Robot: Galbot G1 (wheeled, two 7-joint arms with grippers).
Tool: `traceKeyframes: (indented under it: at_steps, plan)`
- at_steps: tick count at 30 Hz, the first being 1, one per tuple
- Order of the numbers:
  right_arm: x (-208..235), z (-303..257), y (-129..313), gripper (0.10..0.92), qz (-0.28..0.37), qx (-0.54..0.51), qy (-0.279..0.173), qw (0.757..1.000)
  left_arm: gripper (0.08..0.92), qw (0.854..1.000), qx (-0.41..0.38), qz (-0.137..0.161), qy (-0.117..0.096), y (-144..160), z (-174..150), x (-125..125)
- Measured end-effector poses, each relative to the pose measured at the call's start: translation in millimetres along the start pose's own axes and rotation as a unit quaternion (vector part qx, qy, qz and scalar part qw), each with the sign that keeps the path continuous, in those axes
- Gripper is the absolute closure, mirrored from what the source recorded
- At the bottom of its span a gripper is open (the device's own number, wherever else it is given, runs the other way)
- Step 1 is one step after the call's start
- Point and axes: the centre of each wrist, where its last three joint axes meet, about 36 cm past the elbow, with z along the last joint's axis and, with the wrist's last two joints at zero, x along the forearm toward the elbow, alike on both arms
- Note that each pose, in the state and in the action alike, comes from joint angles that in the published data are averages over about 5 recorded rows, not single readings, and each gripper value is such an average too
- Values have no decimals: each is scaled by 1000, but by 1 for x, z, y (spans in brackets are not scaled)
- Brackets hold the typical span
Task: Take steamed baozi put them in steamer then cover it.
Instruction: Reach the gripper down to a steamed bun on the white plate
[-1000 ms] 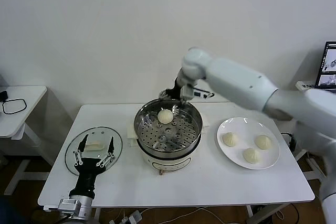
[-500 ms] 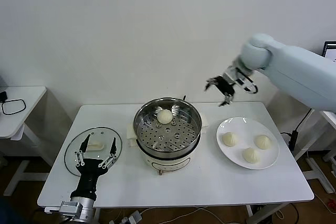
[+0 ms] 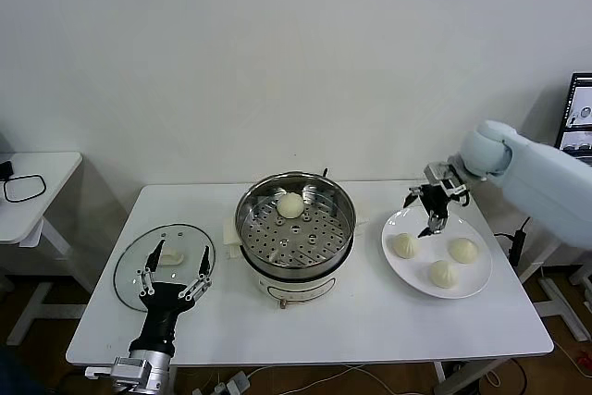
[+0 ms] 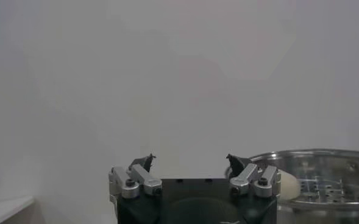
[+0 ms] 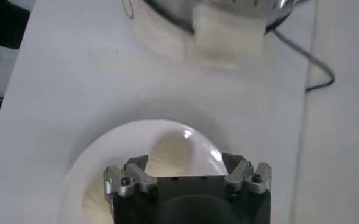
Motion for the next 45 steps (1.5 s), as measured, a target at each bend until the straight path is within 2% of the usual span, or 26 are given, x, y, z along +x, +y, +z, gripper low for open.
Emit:
traceKeyframes:
  at_steps: [18, 38, 41, 45]
  plan:
    - [-70, 15, 1, 200, 0, -54, 16, 998, 177, 1000, 1, 3, 4, -3, 6, -3]
    - [-96, 13, -2, 202, 2, -66, 21, 998, 177, 1000, -1, 0, 6, -1, 9, -4]
    - [-97, 14, -2, 245, 2, -67, 21, 998, 177, 1000, 0, 0, 5, -2, 9, -4]
    - [-98, 15, -1, 345, 1, -68, 22, 997, 177, 1000, 1, 0, 5, -2, 9, -5]
